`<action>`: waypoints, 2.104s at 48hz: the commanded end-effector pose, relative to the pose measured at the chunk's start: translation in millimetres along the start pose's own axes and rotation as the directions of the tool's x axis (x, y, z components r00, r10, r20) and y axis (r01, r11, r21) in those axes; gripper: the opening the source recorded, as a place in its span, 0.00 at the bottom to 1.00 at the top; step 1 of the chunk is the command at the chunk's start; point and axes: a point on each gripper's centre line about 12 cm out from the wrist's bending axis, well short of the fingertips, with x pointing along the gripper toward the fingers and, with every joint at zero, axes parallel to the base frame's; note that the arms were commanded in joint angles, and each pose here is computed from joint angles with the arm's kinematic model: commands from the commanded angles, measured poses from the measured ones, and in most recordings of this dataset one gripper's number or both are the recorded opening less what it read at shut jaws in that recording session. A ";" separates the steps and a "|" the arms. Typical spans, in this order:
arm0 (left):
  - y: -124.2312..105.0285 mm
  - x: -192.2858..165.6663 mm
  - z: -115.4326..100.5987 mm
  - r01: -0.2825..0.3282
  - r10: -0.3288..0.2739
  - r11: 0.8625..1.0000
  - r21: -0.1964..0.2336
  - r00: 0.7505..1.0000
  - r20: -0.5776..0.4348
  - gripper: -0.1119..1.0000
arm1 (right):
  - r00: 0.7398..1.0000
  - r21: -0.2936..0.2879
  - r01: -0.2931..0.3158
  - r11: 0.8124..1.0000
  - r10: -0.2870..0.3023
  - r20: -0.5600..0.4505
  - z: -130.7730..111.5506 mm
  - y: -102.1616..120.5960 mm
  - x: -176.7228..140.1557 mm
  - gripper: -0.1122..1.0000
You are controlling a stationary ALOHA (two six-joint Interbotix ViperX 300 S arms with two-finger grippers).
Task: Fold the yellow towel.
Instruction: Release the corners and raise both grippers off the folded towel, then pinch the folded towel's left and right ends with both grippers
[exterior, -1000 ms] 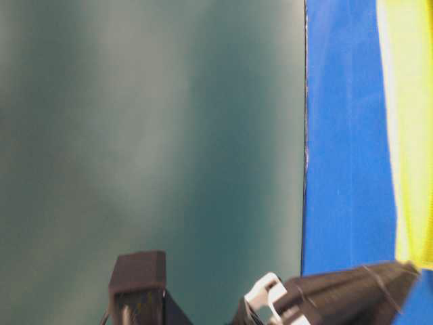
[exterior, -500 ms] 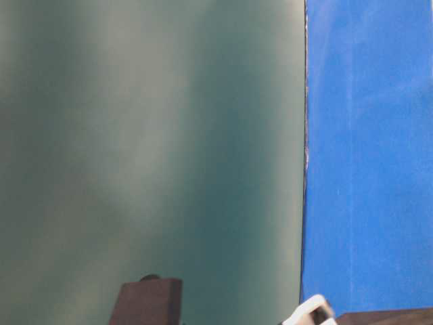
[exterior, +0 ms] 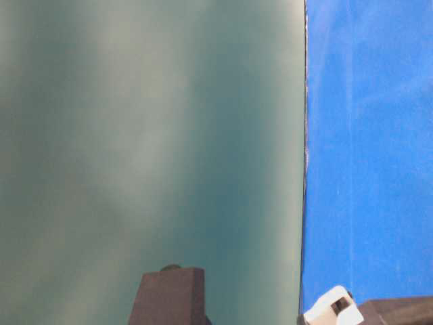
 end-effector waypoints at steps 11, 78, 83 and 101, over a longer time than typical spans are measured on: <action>-8.9 -9.1 20.3 0.022 -0.019 0.998 -0.054 0.998 0.060 0.80 | 0.999 -0.027 -0.037 0.999 0.037 0.021 4.0 12.9 -6.8 0.69; 99.7 8.4 -20.0 -0.184 0.177 0.969 -0.163 0.983 -0.058 0.59 | 0.971 0.007 0.237 0.971 -0.237 -0.033 22.1 -69.2 14.9 0.62; 99.2 8.8 -20.4 -0.183 0.176 0.969 -0.164 0.983 -0.059 0.58 | 0.971 0.007 0.237 0.971 -0.237 -0.033 22.1 -69.2 14.9 0.62; 80.6 11.7 -15.2 -0.149 0.137 0.983 -0.109 0.984 -0.113 0.14 | 0.972 0.007 0.233 0.972 -0.233 -0.029 21.0 -68.1 12.9 0.11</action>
